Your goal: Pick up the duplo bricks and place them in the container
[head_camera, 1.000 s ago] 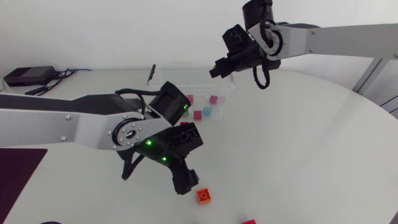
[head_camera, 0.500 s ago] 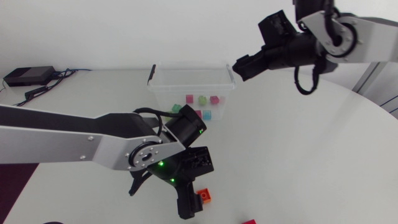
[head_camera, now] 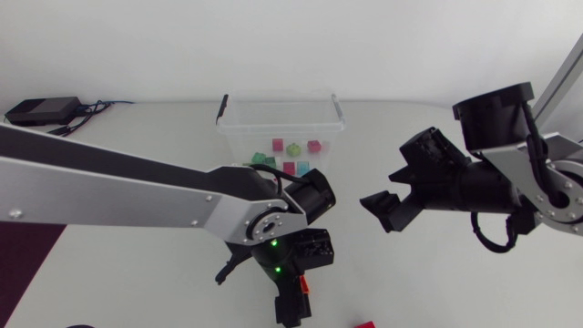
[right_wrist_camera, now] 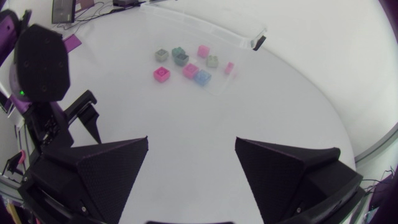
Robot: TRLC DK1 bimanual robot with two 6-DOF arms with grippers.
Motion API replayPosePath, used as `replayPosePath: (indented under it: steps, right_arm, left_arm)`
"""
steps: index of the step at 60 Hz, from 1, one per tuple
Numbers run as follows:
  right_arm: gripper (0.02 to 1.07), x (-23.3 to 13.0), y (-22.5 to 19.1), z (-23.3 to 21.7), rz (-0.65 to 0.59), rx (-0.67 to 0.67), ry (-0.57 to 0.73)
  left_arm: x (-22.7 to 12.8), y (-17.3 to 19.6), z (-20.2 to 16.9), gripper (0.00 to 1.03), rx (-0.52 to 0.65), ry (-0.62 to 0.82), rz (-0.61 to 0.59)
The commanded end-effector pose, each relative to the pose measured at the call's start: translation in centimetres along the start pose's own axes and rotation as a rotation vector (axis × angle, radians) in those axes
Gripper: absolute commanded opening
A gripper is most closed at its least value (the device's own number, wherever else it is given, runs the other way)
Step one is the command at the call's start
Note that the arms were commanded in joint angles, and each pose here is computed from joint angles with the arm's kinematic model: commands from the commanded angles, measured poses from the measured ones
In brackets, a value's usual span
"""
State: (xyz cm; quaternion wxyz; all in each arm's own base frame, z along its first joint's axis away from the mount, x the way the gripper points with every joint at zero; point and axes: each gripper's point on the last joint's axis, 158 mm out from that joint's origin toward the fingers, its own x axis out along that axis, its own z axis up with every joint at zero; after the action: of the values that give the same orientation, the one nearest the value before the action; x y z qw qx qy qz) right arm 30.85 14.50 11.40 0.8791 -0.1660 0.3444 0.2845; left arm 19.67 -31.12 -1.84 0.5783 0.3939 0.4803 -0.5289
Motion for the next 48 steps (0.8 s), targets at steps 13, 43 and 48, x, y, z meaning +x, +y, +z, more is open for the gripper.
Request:
replayPosePath:
  steps: [13, 43, 48]
  right_arm:
    - [1.03, -1.6, 3.2, -5.1, 0.080, -0.056, 0.095]
    - [1.02, -4.2, 9.4, -11.8, 0.357, -0.451, 0.172]
    - [1.02, -4.4, 10.2, -12.5, 0.399, -0.510, 0.190]
  left_arm:
    - [2.4, 0.1, -0.8, 0.41, -0.070, 0.185, -0.080]
    - [-2.8, 0.8, -0.8, 0.24, -0.107, 0.059, -0.030]
    - [-5.3, 1.7, -0.2, 0.24, -0.118, 0.000, 0.008]
